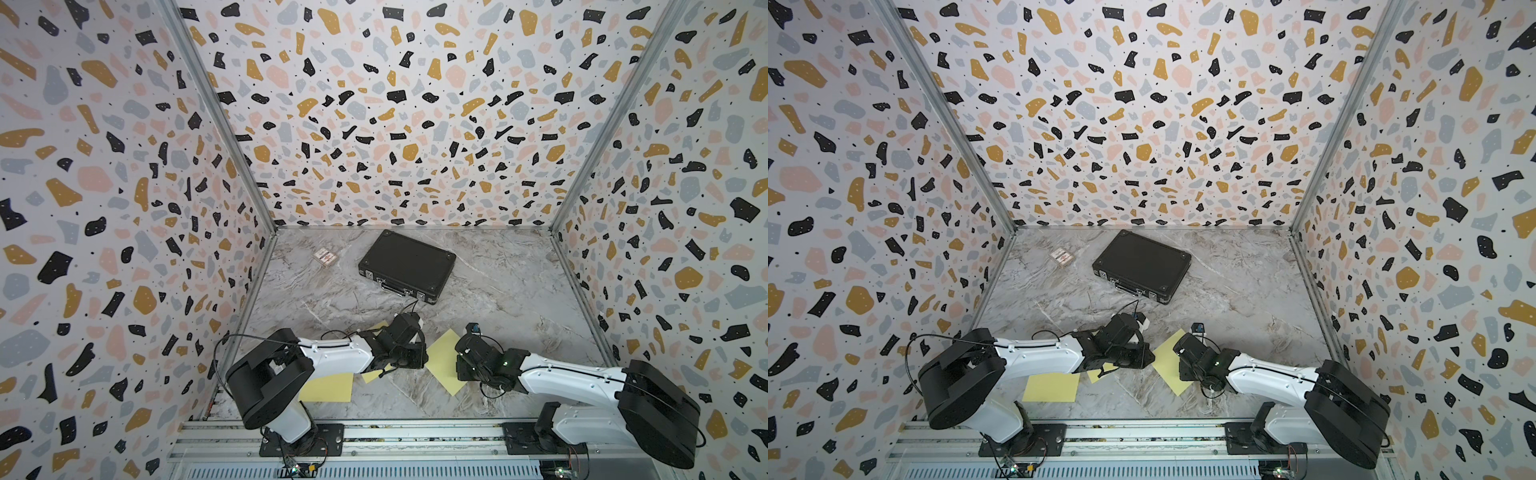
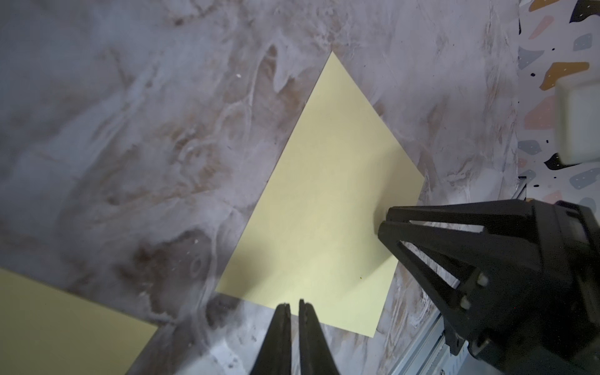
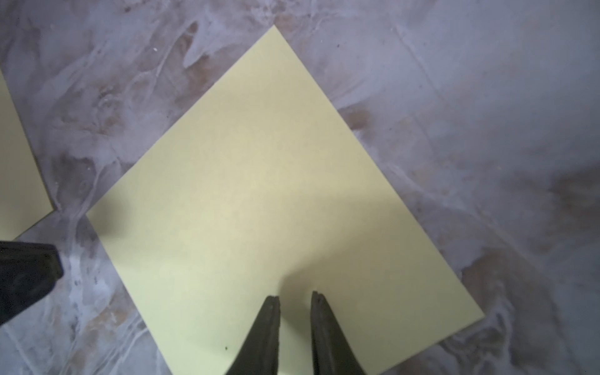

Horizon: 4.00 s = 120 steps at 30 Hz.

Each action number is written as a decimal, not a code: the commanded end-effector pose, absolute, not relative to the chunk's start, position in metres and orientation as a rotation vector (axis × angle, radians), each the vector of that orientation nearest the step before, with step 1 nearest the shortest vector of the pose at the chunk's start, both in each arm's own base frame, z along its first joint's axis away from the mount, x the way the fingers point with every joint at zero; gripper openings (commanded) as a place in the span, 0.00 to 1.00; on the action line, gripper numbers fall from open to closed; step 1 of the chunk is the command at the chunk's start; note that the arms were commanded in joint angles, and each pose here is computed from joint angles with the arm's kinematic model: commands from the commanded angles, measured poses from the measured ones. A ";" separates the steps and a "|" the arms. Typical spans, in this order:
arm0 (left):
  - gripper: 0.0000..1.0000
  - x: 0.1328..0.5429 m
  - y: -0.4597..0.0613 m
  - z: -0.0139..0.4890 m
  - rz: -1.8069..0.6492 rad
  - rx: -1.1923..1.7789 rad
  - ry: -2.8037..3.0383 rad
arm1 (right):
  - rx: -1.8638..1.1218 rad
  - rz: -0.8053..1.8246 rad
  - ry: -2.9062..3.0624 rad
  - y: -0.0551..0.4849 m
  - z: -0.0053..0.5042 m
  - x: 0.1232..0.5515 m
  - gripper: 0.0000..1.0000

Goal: Fold the square paper diagonally
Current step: Move the paper to the center of the board, then fold the paper at the center of the board.

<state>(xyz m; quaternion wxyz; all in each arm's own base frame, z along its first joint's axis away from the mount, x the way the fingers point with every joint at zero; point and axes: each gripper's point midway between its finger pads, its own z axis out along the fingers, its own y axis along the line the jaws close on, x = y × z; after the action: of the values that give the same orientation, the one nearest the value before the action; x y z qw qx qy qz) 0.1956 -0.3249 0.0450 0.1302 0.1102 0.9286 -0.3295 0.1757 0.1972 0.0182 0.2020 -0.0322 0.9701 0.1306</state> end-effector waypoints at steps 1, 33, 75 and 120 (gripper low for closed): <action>0.12 0.205 -0.333 0.045 -0.943 0.333 2.676 | -0.121 0.227 2.867 0.173 -0.008 0.146 0.23; 0.08 0.195 -0.294 -0.021 -0.554 0.306 2.868 | -0.107 0.225 2.642 0.151 0.055 0.166 0.69; 0.08 0.182 -0.296 -0.028 -0.505 0.357 2.882 | 0.134 0.458 2.784 0.158 0.000 0.174 0.57; 0.08 0.180 -0.288 -0.039 -0.443 0.339 2.910 | 0.280 1.120 2.313 0.219 0.094 0.215 0.57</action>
<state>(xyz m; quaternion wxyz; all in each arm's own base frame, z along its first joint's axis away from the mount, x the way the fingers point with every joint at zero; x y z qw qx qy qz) 0.2123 -0.3361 0.0163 0.1699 0.1113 0.9459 -0.2529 0.2061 0.2115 0.0747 0.2551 0.1069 0.8769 0.3932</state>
